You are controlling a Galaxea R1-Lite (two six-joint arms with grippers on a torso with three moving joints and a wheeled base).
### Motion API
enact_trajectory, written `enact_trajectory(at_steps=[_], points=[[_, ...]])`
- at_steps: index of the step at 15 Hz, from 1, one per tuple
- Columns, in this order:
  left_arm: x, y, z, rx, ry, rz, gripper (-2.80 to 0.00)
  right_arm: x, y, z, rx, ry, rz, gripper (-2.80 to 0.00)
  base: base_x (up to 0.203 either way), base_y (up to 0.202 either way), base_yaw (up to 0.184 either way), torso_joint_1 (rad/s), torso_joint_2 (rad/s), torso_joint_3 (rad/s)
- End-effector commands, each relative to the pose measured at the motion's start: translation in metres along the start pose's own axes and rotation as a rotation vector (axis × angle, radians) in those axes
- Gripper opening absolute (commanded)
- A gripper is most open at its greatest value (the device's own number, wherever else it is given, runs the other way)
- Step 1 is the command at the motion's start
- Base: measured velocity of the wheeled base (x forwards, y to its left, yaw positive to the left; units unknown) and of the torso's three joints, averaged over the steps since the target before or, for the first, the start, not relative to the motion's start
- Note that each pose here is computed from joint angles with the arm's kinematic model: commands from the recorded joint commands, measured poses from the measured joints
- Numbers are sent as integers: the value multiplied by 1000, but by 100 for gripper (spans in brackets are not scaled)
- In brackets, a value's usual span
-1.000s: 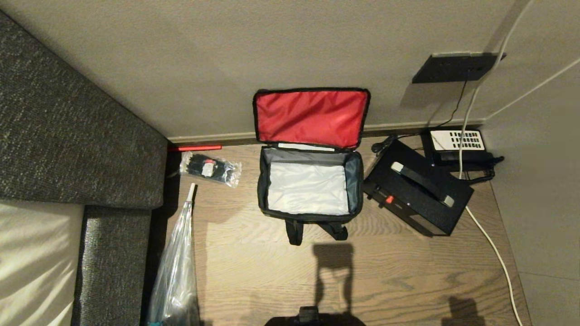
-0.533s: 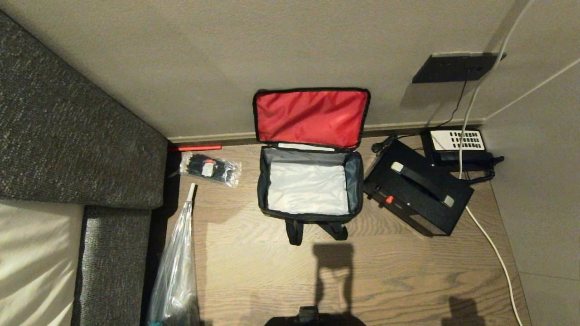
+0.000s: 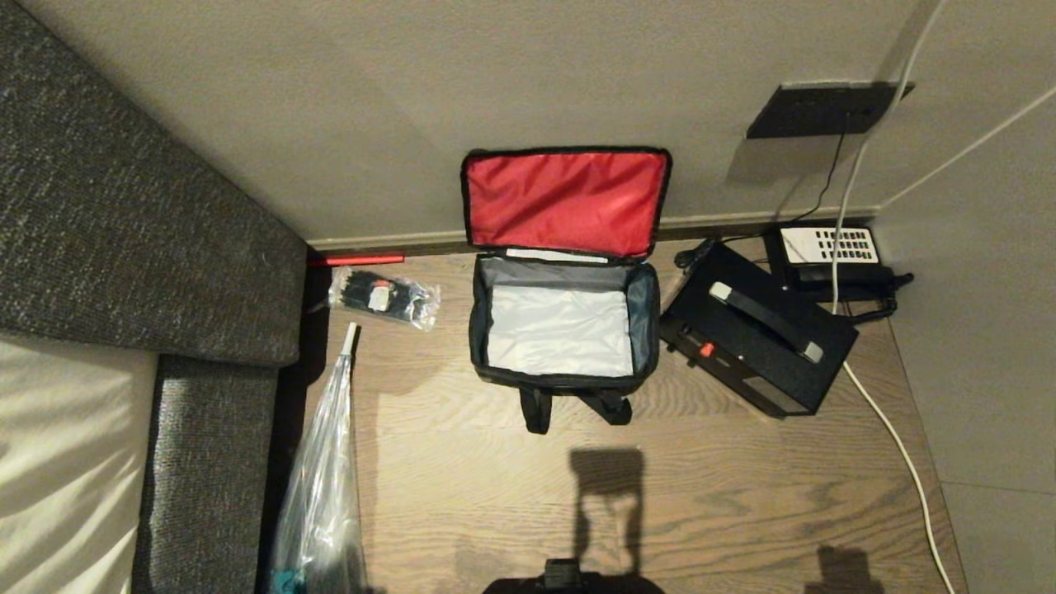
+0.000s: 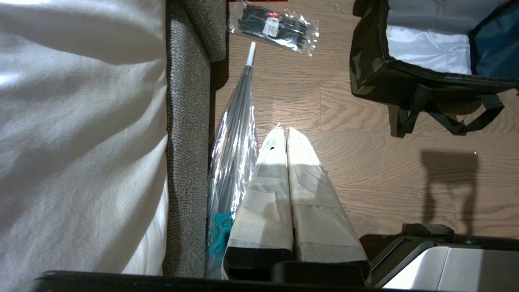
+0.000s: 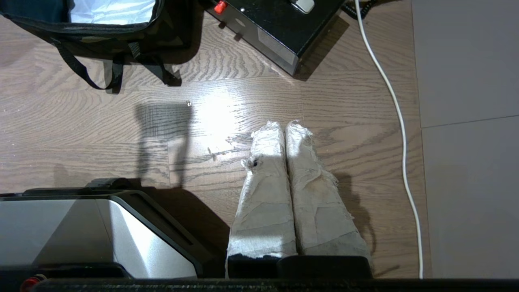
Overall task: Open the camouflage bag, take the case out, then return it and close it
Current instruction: Grip the handle again
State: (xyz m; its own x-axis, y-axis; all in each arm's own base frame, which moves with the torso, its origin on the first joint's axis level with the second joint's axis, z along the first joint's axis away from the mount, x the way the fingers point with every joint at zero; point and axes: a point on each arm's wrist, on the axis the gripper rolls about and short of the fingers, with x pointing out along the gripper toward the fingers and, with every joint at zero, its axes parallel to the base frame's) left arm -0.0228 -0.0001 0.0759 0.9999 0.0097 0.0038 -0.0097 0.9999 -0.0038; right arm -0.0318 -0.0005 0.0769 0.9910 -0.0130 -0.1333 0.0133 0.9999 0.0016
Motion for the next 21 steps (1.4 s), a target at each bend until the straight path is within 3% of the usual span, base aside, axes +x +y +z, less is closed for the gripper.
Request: enact_trajectory(at_steps=[1, 16, 18, 21], points=[[0, 0, 0, 1, 1, 1, -280, 0, 0, 0, -1, 4, 1, -280, 0, 0, 0, 0, 0, 0], [0, 0, 0, -1, 1, 0, -280, 0, 0, 0, -22, 10, 10, -280, 0, 0, 0, 0, 0, 0], [0, 0, 0, -1, 1, 0, -280, -8, 0, 12, -25, -13, 14, -280, 0, 0, 0, 0, 0, 0], [0, 0, 0, -1, -1, 0, -280, -43, 2, 36, 2, 66, 126, -280, 0, 0, 0, 0, 0, 0]])
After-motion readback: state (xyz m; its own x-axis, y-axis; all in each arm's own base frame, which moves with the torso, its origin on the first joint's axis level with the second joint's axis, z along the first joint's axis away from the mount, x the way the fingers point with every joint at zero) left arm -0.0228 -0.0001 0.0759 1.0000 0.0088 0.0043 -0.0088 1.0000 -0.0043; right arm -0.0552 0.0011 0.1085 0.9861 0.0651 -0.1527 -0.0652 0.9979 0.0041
